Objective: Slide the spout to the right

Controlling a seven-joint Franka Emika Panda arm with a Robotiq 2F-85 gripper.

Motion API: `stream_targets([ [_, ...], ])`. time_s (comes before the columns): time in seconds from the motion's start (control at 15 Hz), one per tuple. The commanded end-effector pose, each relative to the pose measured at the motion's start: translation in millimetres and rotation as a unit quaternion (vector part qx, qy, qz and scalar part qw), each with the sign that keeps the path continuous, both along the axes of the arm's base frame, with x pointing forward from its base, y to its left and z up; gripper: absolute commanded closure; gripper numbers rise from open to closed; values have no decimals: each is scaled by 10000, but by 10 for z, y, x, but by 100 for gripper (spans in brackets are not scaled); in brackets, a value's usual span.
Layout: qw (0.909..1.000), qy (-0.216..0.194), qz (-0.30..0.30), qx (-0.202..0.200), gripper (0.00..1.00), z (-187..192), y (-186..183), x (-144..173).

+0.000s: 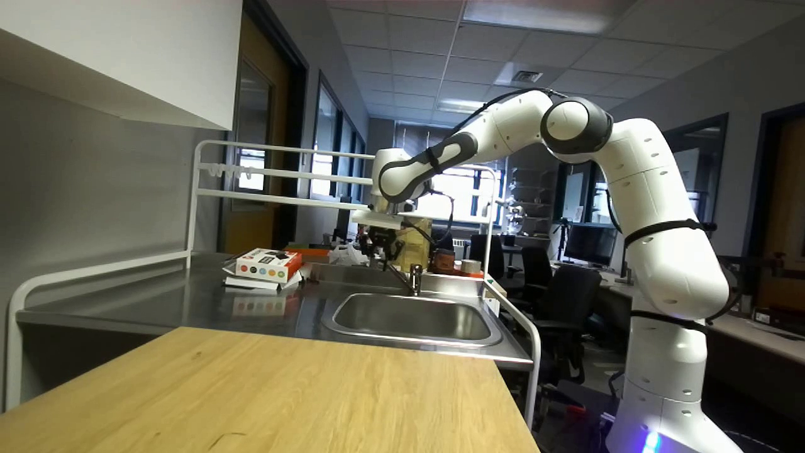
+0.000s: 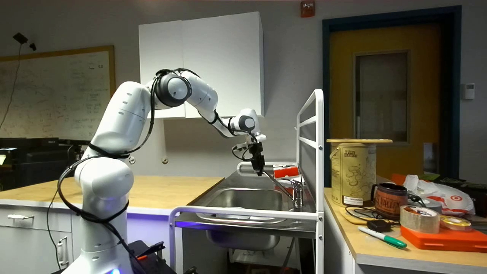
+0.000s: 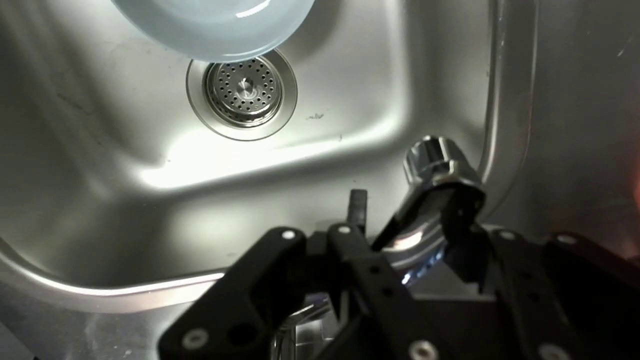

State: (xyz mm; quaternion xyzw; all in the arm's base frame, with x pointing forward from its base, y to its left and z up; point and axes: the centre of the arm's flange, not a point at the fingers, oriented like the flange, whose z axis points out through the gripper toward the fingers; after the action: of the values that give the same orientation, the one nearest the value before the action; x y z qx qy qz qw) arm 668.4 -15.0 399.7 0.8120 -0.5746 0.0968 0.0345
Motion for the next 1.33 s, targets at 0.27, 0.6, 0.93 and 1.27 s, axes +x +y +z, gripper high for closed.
stream_targets([
  [0.27,9999,40,-128,66,100,10,-17,33],
  [0.6,9999,134,-83,39,95,-104,-2,40],
  [0.93,9995,303,-37,-62,97,-286,-26,31],
  [1.27,9984,515,14,-211,96,-476,-82,18],
])
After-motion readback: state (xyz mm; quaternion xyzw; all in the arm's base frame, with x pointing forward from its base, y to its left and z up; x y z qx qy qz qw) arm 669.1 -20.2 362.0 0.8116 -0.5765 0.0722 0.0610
